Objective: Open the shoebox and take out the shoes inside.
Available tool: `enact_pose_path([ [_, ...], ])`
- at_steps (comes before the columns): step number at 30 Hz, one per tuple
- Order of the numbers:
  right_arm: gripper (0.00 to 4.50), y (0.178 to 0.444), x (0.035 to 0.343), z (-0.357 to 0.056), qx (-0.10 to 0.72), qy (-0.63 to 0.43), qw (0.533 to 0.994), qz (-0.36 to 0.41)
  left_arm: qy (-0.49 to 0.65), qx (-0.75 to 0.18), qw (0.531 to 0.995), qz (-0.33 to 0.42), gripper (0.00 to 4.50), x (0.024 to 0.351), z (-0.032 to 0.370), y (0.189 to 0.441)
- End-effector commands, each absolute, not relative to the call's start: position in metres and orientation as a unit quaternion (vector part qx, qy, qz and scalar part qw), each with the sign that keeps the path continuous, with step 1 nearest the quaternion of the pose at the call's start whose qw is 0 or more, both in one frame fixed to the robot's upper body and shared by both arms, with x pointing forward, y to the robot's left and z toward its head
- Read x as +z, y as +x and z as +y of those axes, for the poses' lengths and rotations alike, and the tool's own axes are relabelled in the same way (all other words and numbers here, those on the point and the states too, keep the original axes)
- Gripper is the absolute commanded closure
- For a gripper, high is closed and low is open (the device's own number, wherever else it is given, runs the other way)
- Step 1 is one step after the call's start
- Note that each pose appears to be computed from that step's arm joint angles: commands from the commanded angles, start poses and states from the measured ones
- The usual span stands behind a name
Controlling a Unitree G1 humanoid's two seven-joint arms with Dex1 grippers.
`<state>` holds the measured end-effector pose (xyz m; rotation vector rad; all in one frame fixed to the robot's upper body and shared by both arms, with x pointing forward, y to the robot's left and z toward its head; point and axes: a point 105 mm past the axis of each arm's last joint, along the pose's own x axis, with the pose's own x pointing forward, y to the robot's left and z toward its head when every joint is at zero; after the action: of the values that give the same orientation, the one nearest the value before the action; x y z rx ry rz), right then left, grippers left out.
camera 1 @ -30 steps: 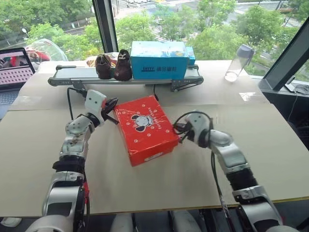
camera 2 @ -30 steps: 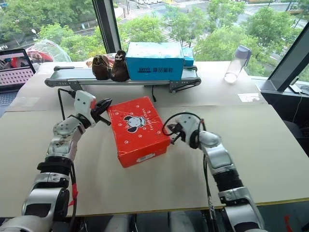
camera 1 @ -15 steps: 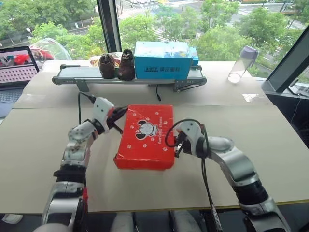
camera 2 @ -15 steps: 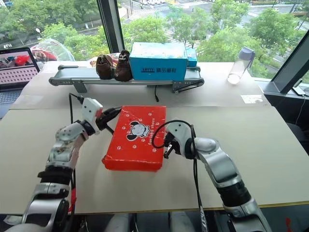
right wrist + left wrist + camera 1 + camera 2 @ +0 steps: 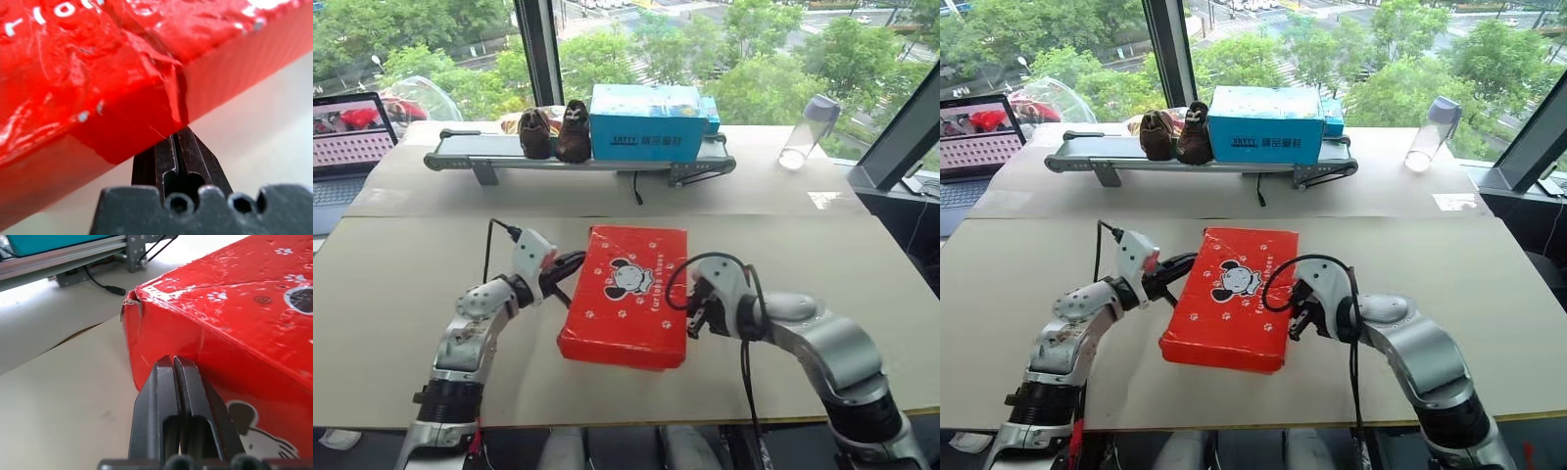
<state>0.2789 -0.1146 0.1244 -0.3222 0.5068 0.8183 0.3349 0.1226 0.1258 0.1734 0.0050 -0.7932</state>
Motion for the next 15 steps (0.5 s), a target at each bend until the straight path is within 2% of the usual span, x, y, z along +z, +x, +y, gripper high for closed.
enact_pose_path([
  [1, 4.45, 0.279, 0.136, -0.119, 0.383, -0.164, 0.881, 0.227, 0.083, -0.443, 0.893, -0.017, 4.39, 0.133, 0.089, 0.327],
  [9, 4.45, 0.295, 0.136, -0.144, 0.347, -0.179, 0.89, 0.236, 0.1, -0.467, 0.878, -0.027, 4.39, 0.137, 0.076, 0.331],
  [15, 4.45, 0.3, 0.128, -0.193, 0.313, -0.184, 0.894, 0.264, 0.141, -0.392, 0.909, -0.008, 4.39, 0.144, 0.141, 0.348],
])
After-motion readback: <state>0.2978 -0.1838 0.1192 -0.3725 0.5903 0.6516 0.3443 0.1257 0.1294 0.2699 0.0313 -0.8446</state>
